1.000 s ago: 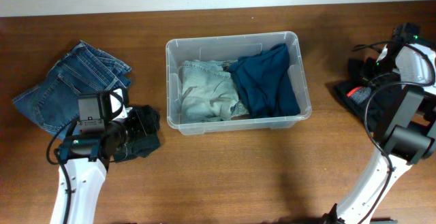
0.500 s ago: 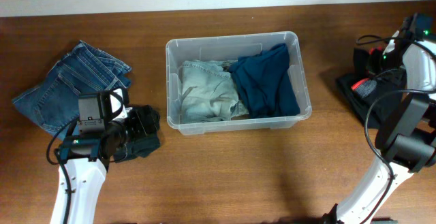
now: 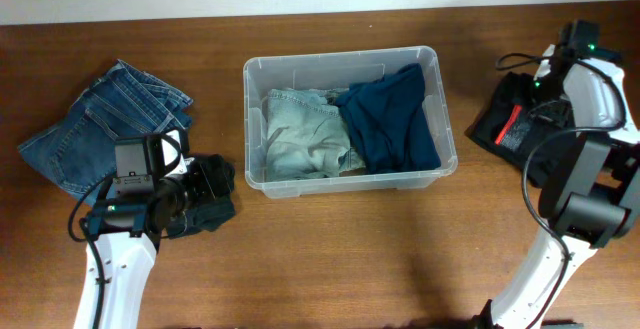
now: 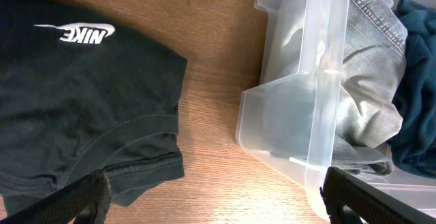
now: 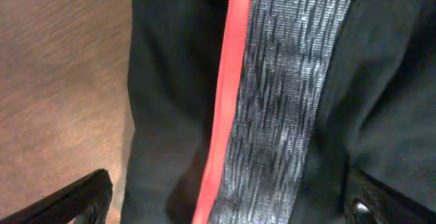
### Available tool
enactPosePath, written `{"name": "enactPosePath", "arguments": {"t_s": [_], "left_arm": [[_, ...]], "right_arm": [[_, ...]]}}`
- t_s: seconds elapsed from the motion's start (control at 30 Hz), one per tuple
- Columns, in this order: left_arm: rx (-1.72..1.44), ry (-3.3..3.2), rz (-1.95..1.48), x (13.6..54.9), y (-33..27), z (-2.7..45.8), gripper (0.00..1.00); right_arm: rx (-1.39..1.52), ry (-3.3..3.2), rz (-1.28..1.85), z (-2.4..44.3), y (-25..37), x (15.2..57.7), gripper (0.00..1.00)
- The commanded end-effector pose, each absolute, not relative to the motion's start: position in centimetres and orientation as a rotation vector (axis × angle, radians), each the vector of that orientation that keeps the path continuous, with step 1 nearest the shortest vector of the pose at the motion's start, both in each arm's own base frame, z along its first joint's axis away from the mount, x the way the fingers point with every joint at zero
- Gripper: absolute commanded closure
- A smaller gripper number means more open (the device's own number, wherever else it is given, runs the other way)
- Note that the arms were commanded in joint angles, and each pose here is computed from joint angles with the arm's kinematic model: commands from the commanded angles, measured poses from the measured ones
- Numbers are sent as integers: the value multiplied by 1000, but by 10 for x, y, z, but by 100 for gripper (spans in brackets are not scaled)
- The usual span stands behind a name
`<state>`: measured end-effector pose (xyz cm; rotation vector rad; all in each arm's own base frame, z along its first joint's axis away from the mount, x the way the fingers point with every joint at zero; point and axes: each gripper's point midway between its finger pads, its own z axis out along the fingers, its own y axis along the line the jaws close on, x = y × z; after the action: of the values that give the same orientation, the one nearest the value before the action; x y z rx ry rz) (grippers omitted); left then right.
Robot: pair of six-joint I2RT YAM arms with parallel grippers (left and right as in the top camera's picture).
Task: Pack container
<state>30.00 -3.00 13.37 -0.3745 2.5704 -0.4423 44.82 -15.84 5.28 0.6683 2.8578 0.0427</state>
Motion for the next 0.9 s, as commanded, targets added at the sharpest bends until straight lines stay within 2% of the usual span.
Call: {"name": "enactPosePath", "arguments": {"t_s": [0.0, 0.13, 0.37, 0.53, 0.87], "left_arm": [[-350, 2566, -429, 301, -30, 136, 1], [-350, 2566, -429, 301, -30, 136, 0], [-350, 2566, -429, 301, -30, 136, 0], [-350, 2566, -429, 301, -30, 136, 0], [-350, 2566, -429, 301, -30, 135, 1]], "right_arm": [[764, 2747, -200, 106, -197, 444, 1], [941, 2708, -221, 112, -218, 426, 1], [1002, 2737, -121, 96, -227, 414, 2], [841, 2815, -2, 71, -212, 418, 2], [872, 2873, 45, 18, -207, 406, 2]]}}
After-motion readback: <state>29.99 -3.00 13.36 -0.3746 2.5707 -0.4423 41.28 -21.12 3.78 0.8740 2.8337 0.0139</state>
